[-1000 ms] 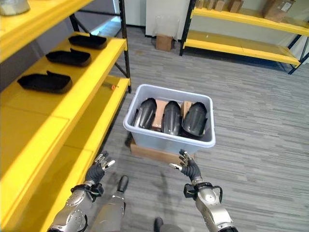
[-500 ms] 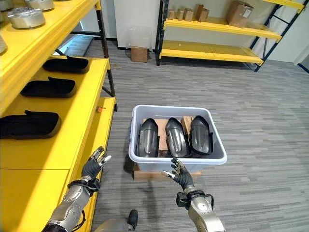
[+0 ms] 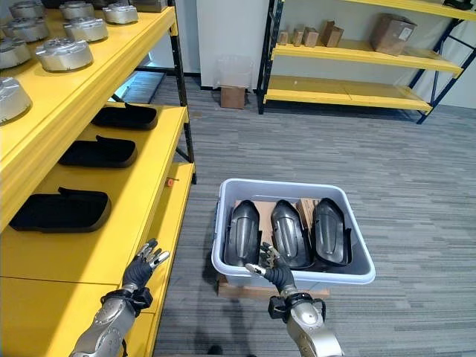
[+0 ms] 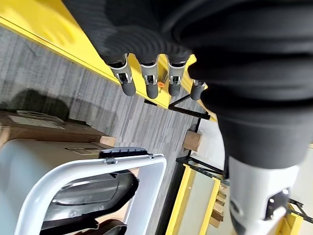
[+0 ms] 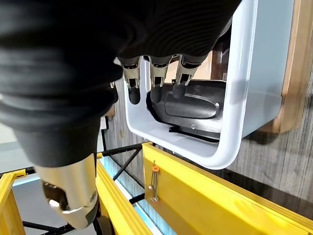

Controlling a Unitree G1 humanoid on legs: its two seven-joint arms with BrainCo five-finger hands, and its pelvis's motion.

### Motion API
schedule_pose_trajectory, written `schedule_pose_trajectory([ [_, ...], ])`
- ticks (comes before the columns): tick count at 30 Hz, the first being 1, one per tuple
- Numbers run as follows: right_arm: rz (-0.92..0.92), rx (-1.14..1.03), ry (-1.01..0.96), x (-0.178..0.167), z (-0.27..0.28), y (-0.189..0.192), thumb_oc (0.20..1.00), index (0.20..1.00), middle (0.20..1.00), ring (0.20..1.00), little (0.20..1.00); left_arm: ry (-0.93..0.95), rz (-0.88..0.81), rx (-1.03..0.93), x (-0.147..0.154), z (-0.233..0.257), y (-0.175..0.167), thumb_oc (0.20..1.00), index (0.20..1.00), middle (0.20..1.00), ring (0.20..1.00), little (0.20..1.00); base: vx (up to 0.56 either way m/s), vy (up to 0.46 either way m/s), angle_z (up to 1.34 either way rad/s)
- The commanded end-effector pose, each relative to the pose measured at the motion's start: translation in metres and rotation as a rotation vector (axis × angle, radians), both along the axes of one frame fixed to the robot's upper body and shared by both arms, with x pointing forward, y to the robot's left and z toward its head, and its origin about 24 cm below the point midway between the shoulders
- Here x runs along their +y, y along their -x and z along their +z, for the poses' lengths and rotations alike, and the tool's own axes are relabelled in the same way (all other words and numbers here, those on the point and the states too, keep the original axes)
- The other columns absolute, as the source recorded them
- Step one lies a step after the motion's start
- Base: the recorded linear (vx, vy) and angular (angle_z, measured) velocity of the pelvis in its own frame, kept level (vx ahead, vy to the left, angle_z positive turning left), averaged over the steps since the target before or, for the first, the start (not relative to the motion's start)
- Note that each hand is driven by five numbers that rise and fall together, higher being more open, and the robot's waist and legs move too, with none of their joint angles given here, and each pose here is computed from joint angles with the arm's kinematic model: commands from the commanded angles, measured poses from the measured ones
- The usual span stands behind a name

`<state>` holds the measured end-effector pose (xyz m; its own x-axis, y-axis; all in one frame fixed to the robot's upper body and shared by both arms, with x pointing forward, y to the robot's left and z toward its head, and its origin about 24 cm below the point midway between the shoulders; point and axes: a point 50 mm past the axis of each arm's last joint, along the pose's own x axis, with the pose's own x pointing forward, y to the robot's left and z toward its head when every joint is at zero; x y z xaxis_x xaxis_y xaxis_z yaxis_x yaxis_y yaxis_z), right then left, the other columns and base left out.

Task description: Move parts from the plastic box to the shelf.

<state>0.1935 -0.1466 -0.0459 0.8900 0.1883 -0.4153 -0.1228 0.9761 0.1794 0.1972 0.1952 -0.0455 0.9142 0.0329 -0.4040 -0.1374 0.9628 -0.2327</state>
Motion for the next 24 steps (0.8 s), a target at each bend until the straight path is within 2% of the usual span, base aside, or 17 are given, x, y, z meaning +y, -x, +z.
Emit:
schedule_pose_trajectory([
  [1,0.030,-0.107,0.001,0.003,0.018,-0.019,1.000,1.000,1.000,1.000,1.000,0.020,0.003,-0.117,-0.004,0.020,-0.013,1.000,1.000,1.000,1.000,1.000,0.03,0.027,-0.05],
  [9,0.095,-0.172,0.002,0.014,0.031,-0.034,1.000,1.000,1.000,1.000,1.000,-0.030,0.064,-0.126,0.017,0.024,-0.010,1.000,1.000,1.000,1.000,1.000,0.02,0.102,-0.02],
  [17,0.106,-0.177,-0.028,0.021,0.033,-0.035,1.000,1.000,1.000,1.000,1.000,-0.060,0.003,-0.171,0.014,0.034,-0.022,1.000,1.000,1.000,1.000,1.000,-0.02,0.100,0.00],
  [24,0.115,-0.187,-0.029,0.022,0.036,-0.038,1.000,1.000,1.000,1.000,1.000,-0.033,0.028,-0.159,0.013,0.030,-0.024,1.000,1.000,1.000,1.000,1.000,0.10,-0.199,-0.12],
])
